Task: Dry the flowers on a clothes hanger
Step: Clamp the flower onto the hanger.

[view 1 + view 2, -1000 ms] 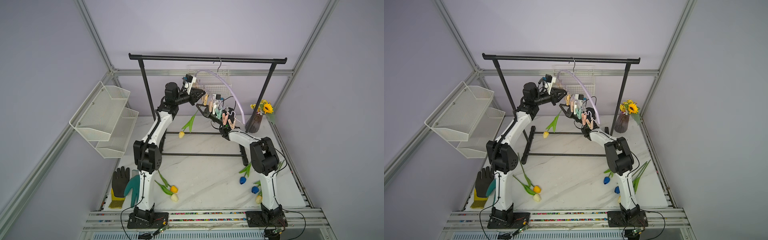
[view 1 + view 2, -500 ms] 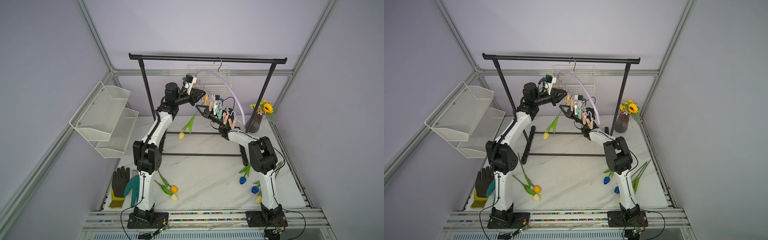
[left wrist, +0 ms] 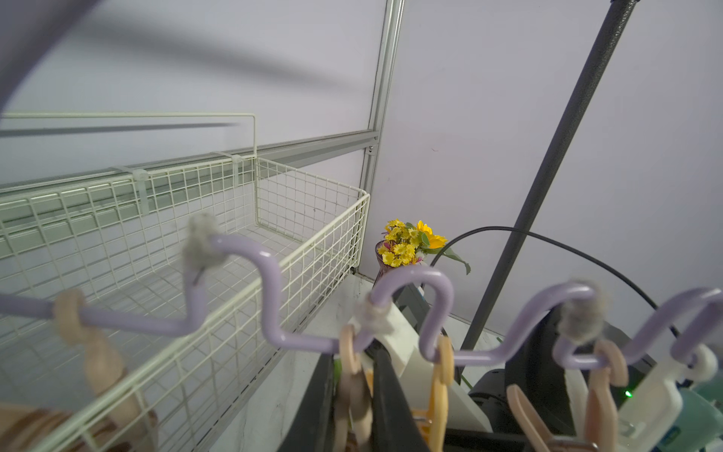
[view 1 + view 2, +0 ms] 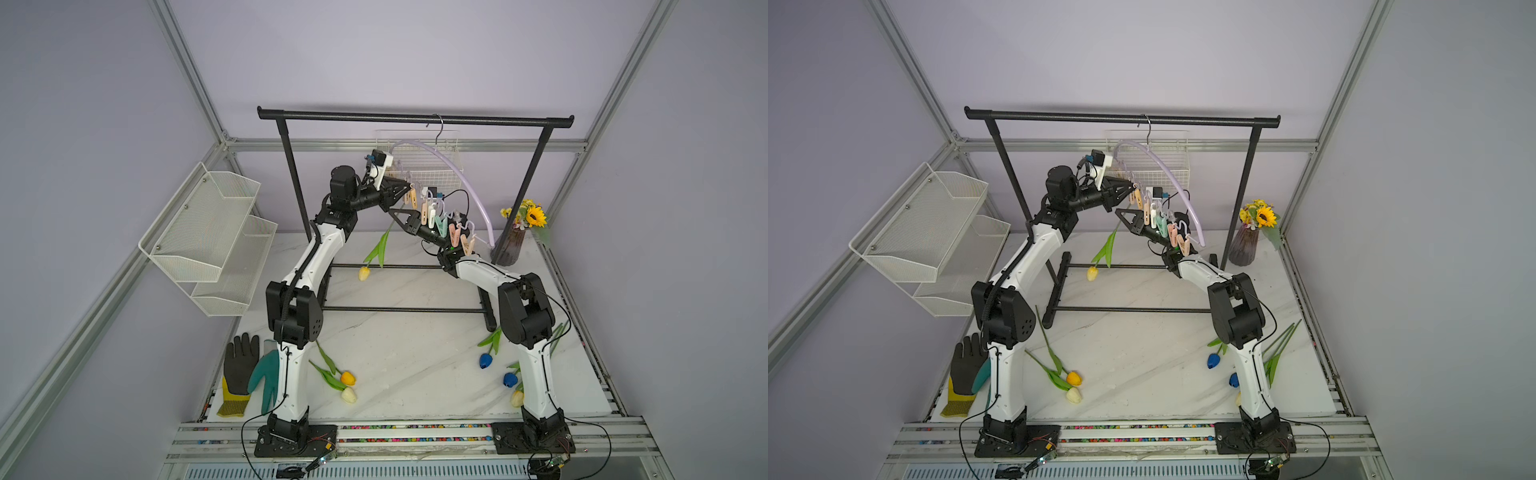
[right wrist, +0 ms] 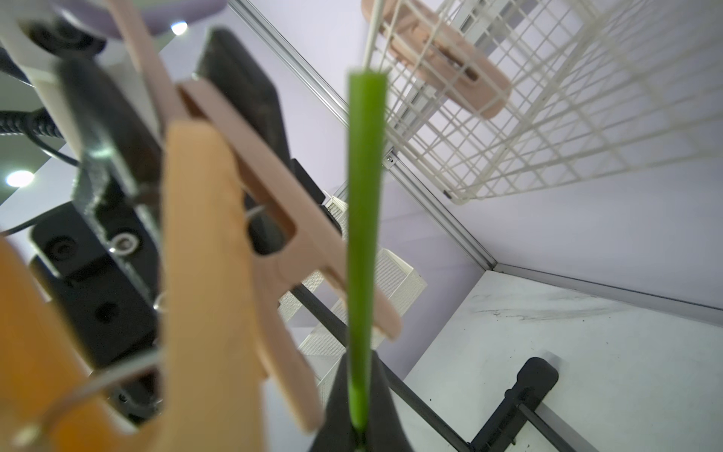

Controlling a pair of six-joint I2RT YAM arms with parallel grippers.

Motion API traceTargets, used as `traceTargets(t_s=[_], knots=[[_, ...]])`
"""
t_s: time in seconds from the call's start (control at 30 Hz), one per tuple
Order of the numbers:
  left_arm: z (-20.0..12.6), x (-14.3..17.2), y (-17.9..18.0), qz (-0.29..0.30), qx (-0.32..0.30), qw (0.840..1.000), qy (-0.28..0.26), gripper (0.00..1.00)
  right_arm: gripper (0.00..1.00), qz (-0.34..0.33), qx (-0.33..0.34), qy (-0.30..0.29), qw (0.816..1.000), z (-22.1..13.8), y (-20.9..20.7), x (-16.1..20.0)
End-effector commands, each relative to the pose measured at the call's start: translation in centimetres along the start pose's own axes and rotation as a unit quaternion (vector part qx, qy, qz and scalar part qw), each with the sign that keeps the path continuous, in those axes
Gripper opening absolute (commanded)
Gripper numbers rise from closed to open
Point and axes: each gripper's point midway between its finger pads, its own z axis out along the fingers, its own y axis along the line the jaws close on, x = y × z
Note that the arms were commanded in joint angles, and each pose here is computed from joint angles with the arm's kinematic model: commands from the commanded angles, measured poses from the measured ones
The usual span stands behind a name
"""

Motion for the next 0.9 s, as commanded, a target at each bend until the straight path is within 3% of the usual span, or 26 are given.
traceTargets(t_s=[0.0,0.63,0.87], knots=[[-1.1,-3.7,-2.0,0.024,0.006,0.999,-0.027,0.0,0.0,-0.01,-0.024,0.002,1.0,0.5,1.2,-0.2],[-1.1,-3.1,-1.9,0.018,0.006,1.0,-0.022,0.0,0.0,-0.023,-0.038,0.008,0.999,0.6,2.1,-0.4],[-1.3,-3.4,-2.1,0.023,0.004,0.999,-0.024,0.38,0.0,-0.024,-0.035,0.007,0.999,0.5,2.0,-0.4]])
